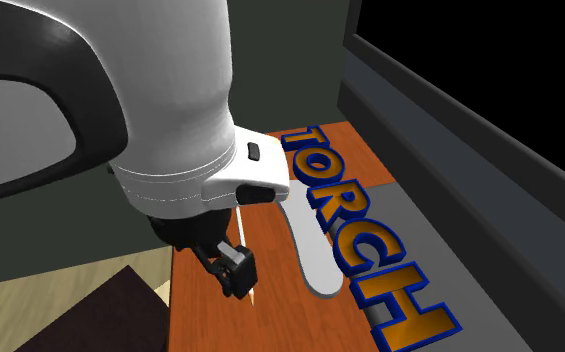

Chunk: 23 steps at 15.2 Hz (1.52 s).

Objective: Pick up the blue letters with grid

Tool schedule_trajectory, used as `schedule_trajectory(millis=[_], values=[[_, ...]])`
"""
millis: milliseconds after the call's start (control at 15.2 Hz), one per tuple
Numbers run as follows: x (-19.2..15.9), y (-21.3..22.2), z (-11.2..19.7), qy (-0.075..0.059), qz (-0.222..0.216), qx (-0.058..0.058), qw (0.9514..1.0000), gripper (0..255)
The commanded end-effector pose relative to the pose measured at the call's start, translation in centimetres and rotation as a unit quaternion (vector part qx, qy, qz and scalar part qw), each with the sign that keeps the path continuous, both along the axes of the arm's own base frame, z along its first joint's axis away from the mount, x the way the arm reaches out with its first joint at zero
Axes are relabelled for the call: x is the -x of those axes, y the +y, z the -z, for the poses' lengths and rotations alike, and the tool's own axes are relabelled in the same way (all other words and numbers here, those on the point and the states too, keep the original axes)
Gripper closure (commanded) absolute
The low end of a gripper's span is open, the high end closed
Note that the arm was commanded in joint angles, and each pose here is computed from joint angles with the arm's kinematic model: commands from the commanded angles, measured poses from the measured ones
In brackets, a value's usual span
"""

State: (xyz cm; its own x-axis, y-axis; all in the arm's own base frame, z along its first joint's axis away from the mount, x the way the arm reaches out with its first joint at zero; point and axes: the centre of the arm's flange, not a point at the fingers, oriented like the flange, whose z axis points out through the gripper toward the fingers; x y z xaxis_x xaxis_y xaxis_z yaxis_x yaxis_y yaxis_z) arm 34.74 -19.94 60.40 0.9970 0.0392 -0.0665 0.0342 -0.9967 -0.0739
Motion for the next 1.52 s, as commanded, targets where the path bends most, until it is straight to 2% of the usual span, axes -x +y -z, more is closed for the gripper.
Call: schedule_trajectory(millis=[0,1056,1452], values=[[-0.7,-2.5,-0.5,-0.002,-0.007,0.003,1.0000,0],[-7.8,-21.5,-3.1,-0.019,-0.056,0.019,0.9980,0],[-8.0,-22.1,-0.5,-0.020,-0.058,0.019,0.9979,0]])
